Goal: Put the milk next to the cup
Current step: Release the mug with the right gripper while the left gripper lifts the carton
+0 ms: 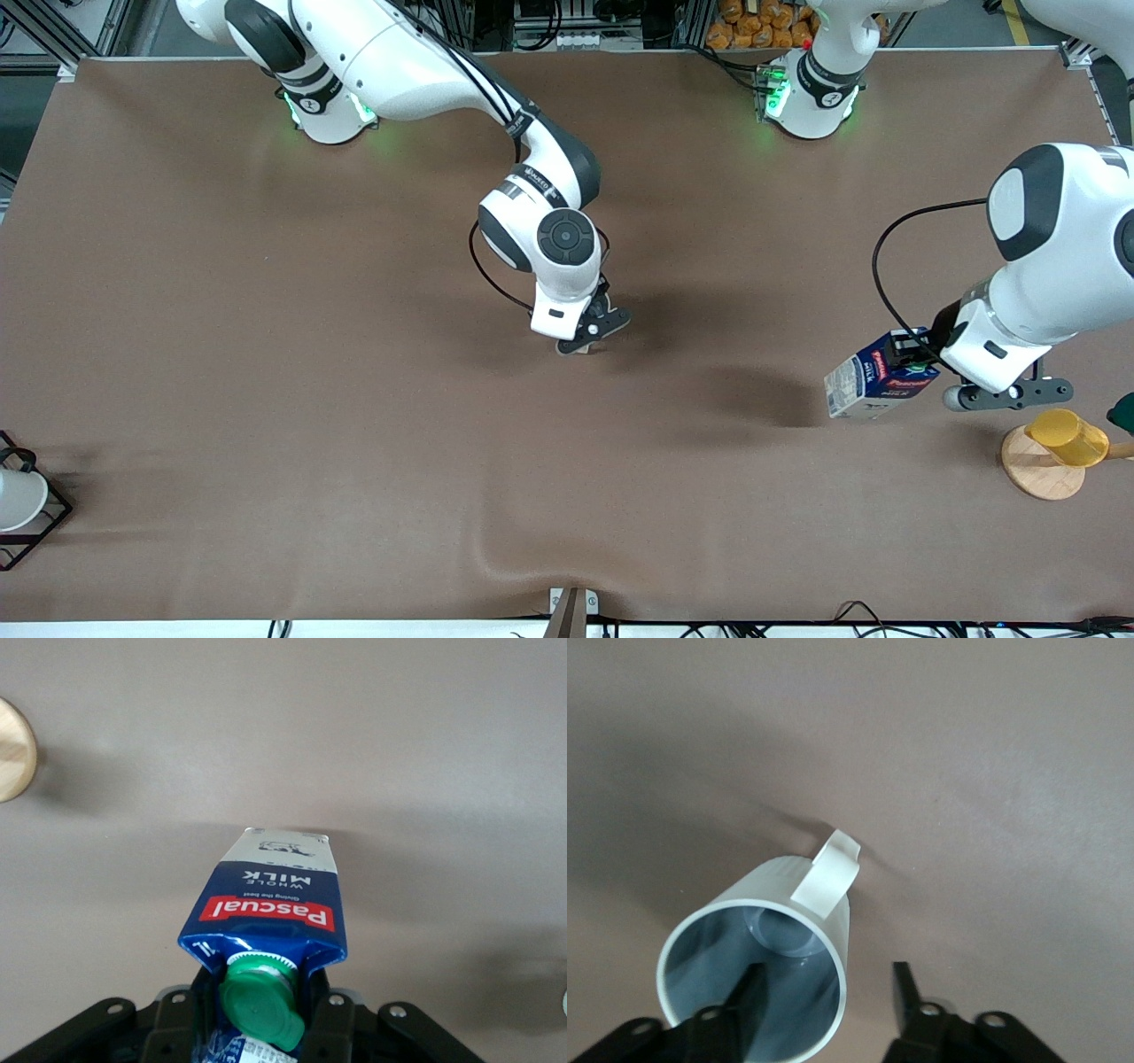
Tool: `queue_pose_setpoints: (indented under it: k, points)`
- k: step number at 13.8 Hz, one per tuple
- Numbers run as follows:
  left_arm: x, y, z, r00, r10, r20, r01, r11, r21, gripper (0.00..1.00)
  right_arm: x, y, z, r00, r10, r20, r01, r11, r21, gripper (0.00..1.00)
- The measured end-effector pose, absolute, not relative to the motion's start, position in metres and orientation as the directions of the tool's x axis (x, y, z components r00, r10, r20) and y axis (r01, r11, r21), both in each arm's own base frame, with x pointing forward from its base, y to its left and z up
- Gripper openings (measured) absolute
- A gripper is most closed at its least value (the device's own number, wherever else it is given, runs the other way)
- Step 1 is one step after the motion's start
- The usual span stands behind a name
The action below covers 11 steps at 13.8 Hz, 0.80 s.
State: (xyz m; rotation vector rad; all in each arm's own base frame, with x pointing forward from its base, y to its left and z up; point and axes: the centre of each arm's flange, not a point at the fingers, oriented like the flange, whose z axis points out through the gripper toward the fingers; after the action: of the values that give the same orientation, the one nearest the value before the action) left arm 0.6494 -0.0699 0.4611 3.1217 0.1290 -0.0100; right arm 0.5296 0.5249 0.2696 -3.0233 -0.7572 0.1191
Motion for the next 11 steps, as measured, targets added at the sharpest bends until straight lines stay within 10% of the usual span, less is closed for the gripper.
queue_pose_setpoints:
  k: [3,11]
  points:
    - [0.640,-0.111,0.473,0.991,0.135,-0.022,0.135,-0.990,0.027,0.41,0.539,0.510,0.294,0.887,0.452,-0.090,0.451,-0.892,-0.029,1.00]
    - [0.593,-0.253,0.488,0.996,0.077,-0.048,0.078,-0.997,0.016,0.41,0.611,0.373,0.409,0.921,0.377,-0.092,0.377,-0.926,-0.027,1.00]
